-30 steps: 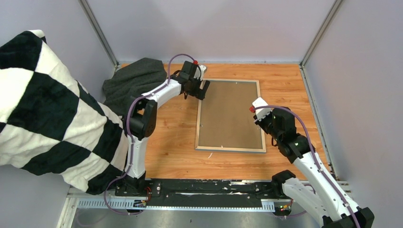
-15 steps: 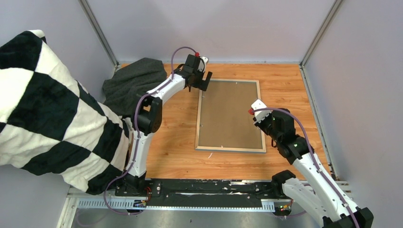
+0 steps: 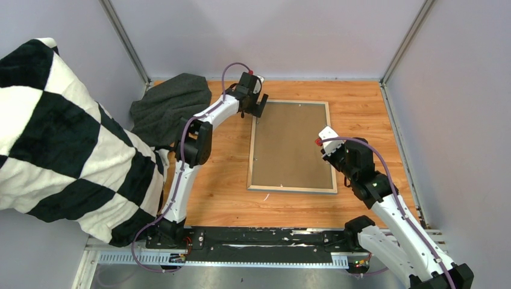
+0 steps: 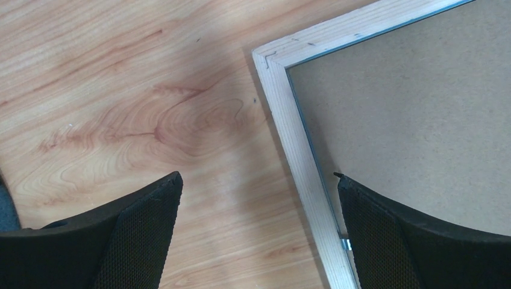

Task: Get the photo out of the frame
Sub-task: Adjust the photo frame at the center of the board.

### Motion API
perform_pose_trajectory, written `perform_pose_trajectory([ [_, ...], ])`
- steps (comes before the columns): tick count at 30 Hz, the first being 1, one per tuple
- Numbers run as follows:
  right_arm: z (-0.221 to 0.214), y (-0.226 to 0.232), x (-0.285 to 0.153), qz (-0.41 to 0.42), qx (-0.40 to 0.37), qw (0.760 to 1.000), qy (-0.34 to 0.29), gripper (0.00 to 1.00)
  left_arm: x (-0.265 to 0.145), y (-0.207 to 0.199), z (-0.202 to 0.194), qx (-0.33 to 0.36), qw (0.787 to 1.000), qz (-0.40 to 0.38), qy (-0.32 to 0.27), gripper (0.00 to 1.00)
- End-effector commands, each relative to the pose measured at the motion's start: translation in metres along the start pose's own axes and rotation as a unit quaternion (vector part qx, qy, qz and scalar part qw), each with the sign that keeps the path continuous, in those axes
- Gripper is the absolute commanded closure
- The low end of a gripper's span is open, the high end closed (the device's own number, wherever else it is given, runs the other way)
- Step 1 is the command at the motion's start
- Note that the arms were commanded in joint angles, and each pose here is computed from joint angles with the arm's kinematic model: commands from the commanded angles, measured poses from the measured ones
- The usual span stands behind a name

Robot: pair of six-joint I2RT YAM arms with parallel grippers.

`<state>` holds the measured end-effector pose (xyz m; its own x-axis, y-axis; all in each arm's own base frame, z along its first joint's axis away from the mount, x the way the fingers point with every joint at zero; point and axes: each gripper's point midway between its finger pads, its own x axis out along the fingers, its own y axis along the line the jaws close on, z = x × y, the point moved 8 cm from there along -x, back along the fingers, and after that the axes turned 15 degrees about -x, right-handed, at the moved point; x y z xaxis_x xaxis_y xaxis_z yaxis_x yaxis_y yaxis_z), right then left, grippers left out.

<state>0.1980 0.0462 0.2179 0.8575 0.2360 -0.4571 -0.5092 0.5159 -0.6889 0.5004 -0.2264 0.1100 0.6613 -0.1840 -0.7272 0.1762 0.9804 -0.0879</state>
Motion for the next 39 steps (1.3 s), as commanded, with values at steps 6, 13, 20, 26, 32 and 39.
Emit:
perform_pose_trajectory([
  [6, -0.001, -0.003, -0.001, -0.009, -0.003, 1.0, -0.004, 1.0, 0.008, 0.023, -0.004, -0.015, 0.997, 0.074, 0.005, 0.09],
  [13, -0.002, -0.001, 0.001, -0.004, -0.003, 1.0, -0.005, 1.0, -0.009, 0.053, -0.016, -0.082, 0.993, 0.08, 0.015, 0.26],
  [20, -0.001, -0.001, 0.002, -0.002, -0.003, 1.0, -0.004, 1.0, -0.04, 0.058, -0.038, -0.129, 0.99, 0.052, 0.033, 0.43],
  [26, -0.001, 0.0, 0.002, 0.0, -0.003, 1.0, -0.004, 1.0, -0.062, 0.058, -0.058, -0.129, 0.99, 0.029, 0.058, 0.5],
  [32, -0.002, 0.0, 0.004, 0.001, -0.002, 1.0, 0.001, 1.0, -0.08, 0.066, -0.071, -0.098, 0.993, 0.035, 0.064, 0.53],
  [39, -0.002, 0.002, 0.007, 0.011, -0.003, 1.0, 0.003, 1.0, -0.116, 0.084, -0.067, -0.085, 0.996, 0.034, 0.007, 0.55],
])
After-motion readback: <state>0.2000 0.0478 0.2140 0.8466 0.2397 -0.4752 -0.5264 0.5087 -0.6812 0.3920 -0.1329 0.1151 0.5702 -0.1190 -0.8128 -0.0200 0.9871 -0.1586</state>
